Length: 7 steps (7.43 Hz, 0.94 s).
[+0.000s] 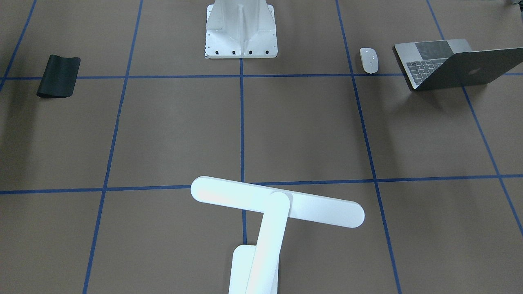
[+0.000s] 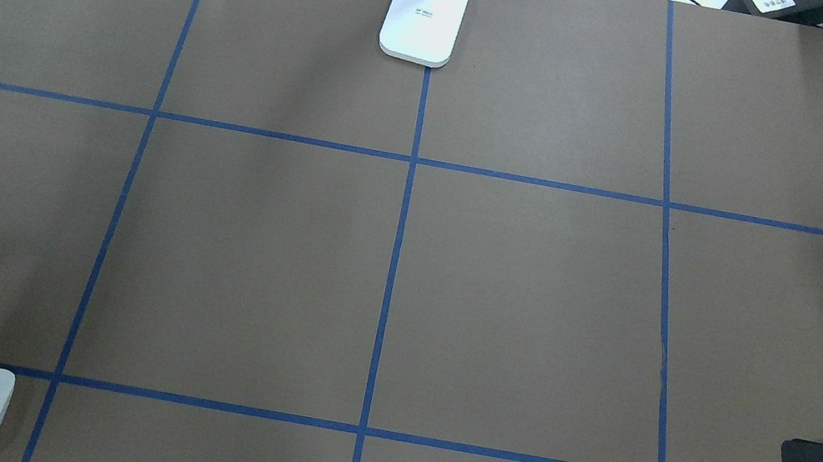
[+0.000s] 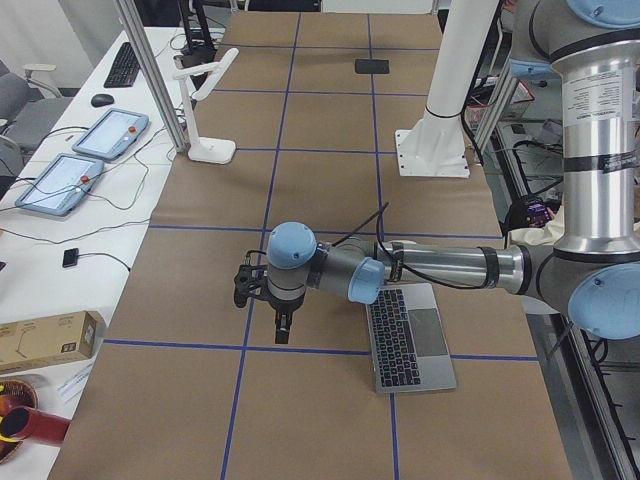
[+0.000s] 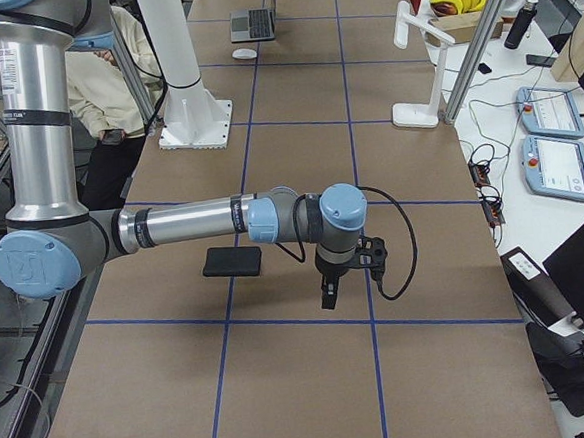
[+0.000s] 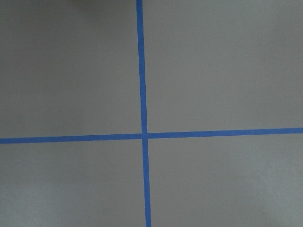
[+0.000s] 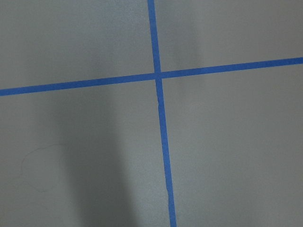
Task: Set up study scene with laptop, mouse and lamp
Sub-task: 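Move the left gripper toward the silver laptop at the table corner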
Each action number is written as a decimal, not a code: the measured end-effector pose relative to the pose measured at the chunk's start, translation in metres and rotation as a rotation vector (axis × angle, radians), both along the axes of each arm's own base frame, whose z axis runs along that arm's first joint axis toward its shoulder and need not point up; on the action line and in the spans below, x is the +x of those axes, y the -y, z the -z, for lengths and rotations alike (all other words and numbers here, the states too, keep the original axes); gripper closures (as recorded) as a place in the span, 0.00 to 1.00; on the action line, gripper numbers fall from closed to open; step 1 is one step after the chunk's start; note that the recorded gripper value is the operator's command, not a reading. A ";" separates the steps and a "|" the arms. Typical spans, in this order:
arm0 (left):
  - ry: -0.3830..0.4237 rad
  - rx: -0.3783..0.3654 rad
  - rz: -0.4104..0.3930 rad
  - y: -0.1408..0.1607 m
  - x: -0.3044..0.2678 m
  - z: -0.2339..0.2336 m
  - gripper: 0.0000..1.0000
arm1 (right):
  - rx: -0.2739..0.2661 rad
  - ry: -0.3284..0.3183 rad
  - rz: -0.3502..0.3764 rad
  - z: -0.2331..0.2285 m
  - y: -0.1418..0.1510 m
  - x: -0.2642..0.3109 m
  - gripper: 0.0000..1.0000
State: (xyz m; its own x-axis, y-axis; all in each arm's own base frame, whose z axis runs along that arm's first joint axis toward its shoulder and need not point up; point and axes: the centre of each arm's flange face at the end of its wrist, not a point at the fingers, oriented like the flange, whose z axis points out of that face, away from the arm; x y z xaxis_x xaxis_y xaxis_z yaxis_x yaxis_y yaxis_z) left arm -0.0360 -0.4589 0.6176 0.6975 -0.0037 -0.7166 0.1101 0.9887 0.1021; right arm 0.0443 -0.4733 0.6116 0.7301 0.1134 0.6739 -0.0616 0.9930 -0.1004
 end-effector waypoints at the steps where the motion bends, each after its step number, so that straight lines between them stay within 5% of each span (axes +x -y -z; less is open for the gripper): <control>1: -0.001 0.002 0.000 0.001 0.000 0.001 0.00 | 0.003 0.002 0.000 0.002 0.000 0.000 0.00; 7: -0.053 0.008 0.007 -0.033 0.012 0.050 0.00 | 0.073 -0.012 0.006 -0.009 -0.019 0.002 0.00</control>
State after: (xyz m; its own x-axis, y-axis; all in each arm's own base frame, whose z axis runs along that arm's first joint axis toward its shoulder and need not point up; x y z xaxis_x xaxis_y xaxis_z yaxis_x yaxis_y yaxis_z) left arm -0.0239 -0.4258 0.5676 0.6587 -0.0024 -0.7524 0.1221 0.9871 0.1038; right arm 0.0461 -0.4547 0.6204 0.7386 0.0595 0.6715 -0.0559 0.9981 -0.0270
